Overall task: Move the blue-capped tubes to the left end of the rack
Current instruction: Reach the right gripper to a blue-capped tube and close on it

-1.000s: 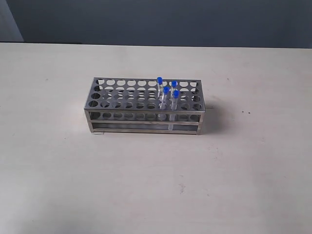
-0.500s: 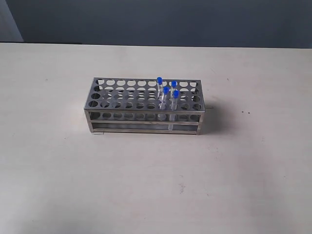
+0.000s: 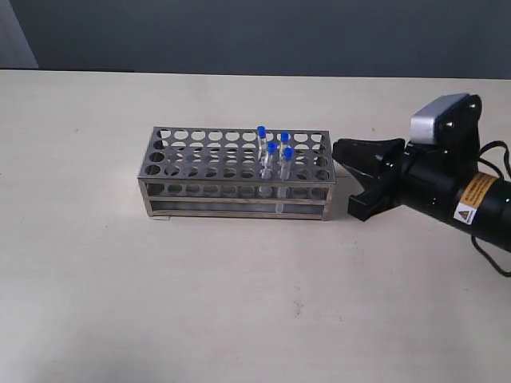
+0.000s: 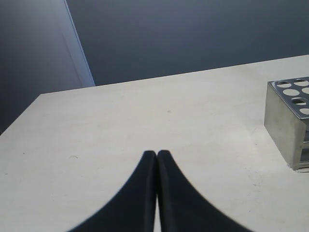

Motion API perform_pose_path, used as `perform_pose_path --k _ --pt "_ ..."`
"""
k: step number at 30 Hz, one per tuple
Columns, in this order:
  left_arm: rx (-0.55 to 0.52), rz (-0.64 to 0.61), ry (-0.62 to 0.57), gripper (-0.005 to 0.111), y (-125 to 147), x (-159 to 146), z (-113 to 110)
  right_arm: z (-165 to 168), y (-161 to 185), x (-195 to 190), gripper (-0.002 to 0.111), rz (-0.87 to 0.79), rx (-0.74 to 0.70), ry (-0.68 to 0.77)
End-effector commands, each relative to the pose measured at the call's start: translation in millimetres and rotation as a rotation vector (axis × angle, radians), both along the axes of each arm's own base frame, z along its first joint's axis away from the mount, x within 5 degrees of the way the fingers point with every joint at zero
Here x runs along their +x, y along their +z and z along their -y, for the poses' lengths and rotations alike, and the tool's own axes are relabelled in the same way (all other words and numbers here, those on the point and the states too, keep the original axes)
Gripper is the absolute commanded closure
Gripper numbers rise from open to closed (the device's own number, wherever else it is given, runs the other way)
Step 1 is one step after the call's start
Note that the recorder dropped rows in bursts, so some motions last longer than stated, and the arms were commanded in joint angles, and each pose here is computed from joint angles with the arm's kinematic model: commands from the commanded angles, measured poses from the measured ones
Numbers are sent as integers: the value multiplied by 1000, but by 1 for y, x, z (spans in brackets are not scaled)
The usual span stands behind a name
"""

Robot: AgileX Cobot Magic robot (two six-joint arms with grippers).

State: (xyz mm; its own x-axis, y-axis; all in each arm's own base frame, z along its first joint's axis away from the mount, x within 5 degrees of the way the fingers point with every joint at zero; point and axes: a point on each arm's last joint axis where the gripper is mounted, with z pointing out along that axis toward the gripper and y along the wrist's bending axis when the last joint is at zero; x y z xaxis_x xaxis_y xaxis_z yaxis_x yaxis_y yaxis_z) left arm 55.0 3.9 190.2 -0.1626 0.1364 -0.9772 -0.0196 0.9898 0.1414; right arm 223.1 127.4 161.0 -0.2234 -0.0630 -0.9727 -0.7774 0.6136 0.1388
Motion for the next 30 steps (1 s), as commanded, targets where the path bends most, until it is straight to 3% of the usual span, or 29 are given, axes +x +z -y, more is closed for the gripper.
perform_pose_path --k 1,5,8,30 --pt "-6 11 -9 106 2 0 1 -7 -13 2 87 -8 43 68" --pt "-6 11 -9 106 2 0 1 -13 -20 14 73 -11 32 94" --pt "-6 11 -9 106 2 0 1 -17 -24 25 70 -8 5 109" --pt "-6 11 -9 106 2 0 1 -51 -46 52 70 -3 -97 200"
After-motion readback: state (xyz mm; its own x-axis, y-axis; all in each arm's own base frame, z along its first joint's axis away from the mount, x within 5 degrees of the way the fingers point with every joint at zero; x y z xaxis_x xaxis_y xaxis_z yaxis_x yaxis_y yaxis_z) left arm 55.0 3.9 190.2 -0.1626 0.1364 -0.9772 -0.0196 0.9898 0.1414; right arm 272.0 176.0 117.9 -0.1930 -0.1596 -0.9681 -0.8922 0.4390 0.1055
